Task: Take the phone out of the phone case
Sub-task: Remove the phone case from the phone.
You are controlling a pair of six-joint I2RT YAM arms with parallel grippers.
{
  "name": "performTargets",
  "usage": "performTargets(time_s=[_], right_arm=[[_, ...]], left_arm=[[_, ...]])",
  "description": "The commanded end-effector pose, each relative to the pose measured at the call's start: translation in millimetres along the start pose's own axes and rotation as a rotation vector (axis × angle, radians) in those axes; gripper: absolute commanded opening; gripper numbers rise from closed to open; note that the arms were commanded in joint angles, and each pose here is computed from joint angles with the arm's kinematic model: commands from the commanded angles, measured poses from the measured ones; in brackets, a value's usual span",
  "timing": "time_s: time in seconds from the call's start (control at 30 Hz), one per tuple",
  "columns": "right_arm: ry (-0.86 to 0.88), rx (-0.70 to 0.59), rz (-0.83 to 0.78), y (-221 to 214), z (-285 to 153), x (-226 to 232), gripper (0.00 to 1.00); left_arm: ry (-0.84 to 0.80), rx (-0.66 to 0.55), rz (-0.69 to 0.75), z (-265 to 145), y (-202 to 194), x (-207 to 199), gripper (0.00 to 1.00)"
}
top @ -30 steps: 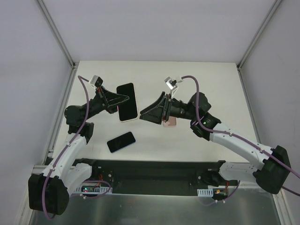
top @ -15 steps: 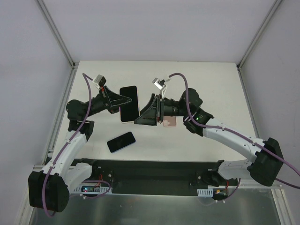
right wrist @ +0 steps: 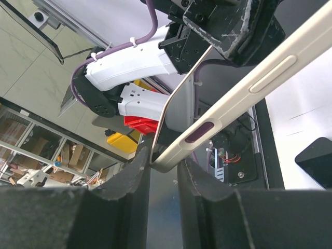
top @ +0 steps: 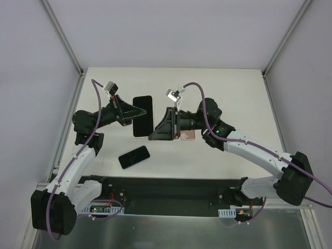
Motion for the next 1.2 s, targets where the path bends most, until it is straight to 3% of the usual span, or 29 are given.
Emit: performTargets(time_s=[0.0, 0.43, 0.87, 1.17], right_arm=[[0.107, 0.011, -0.164, 9.5, 0.4, 17.5, 0.02], [-0.059, 0.045, -0.384, -0.8, -13.0, 23.7, 0.01], [-0.077, 0.023, -0.458, 4.3, -4.9, 12.0, 0.01], [-0.043, 0.047, -0.404, 8.7, 2.9, 12.3, 0.01]], left_arm=[[-0.05, 0.006, 0.063, 0.9, -3.6, -21.0, 0.0], [-0.072, -0.03, -0.058, -1.3, -4.5, -20.1, 0.0], [-0.077, -0.013, -0.072, -5.2, -12.4, -22.9, 0.0], [-0.066, -0.007, -0.067, -6.3, -14.1, -20.8, 0.0]])
Point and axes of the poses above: each gripper's point midway between its finger pads, its own z axis out along the fingers, its own x axis along the line the jaws close on, y = z × x, the point moved 10 cm from there along -z, back along the fingers, and after that the axes turned 4 degrees about -z, right-handed, at the moved point
